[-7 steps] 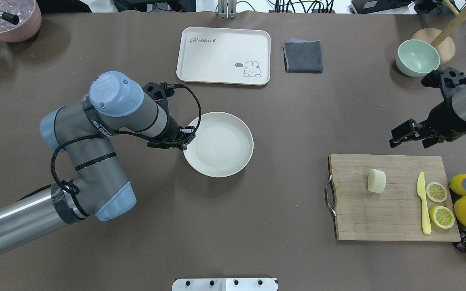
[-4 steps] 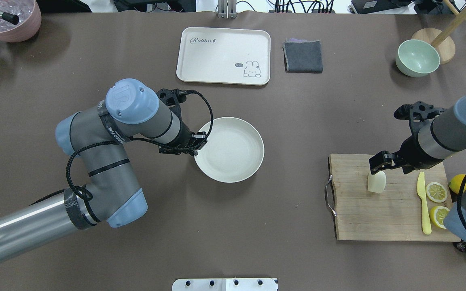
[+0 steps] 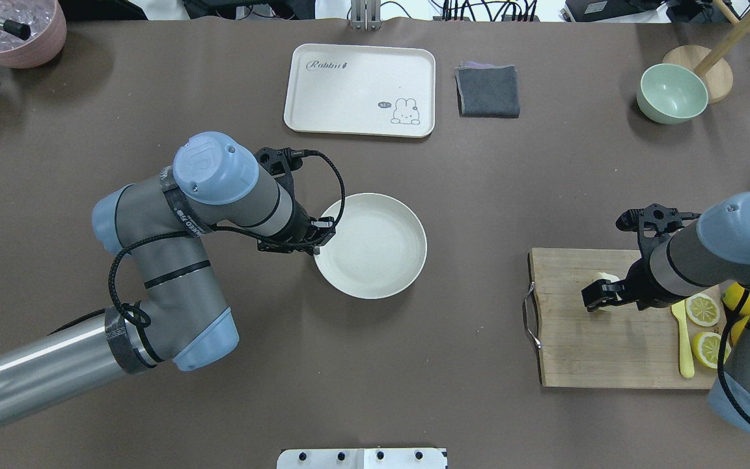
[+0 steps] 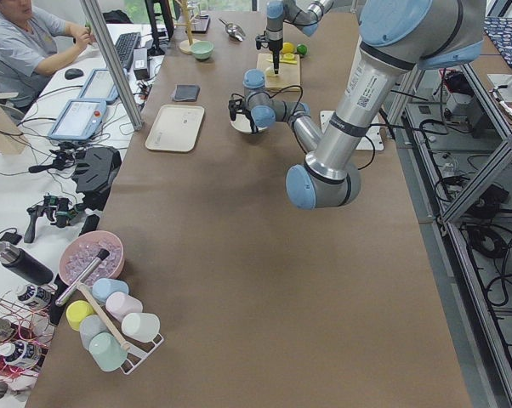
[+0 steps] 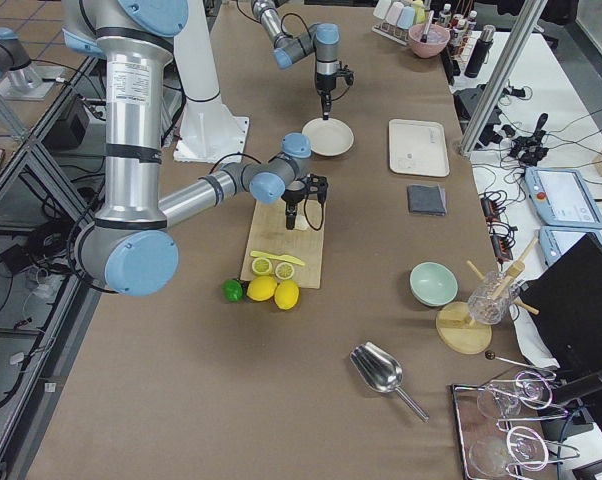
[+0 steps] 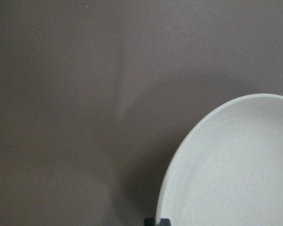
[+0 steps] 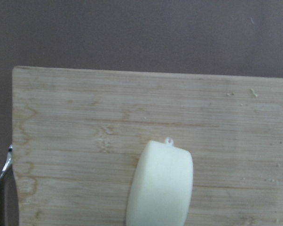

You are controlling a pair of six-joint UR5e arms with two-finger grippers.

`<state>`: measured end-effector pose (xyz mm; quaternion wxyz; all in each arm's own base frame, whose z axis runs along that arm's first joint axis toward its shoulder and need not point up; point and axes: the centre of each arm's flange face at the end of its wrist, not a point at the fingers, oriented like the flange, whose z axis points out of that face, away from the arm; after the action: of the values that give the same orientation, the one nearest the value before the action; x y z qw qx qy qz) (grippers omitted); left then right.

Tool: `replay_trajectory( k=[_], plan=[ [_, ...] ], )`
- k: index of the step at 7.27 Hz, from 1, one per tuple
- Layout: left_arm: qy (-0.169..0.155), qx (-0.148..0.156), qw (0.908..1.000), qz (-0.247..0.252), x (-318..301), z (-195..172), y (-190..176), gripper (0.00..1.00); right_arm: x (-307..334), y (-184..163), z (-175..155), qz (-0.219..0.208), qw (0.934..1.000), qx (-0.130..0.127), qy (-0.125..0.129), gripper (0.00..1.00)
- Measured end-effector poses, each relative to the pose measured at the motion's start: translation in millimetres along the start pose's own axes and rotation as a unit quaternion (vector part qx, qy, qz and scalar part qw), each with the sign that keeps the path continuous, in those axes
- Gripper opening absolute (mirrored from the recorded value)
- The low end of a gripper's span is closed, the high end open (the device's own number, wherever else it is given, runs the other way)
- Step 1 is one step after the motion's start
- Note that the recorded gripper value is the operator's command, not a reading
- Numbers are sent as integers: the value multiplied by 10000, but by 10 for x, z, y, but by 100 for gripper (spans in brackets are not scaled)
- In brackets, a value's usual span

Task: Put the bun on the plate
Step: 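Set the plate down with left gripper while right gripper grasps the white bun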

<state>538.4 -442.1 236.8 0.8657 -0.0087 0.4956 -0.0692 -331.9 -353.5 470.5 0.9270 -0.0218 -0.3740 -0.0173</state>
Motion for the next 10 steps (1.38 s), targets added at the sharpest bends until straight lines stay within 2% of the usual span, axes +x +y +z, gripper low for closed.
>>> replay_trajectory(
  k=[4,8,9,10],
  plan=[
    [-9,-30,10000,26,-10,29,44,0,12,-43,29,72,10000,52,39,86],
    [-3,-34,10000,32,-4,22,59,0,-35,-134,48,422,9991,95,20,80],
    [-6,-43,10000,39,-2,33,76,0,-35,-152,80,454,9989,86,39,75],
    [-15,-60,10000,47,-3,53,101,32,-34,-167,105,461,9989,83,55,63]
  ],
)
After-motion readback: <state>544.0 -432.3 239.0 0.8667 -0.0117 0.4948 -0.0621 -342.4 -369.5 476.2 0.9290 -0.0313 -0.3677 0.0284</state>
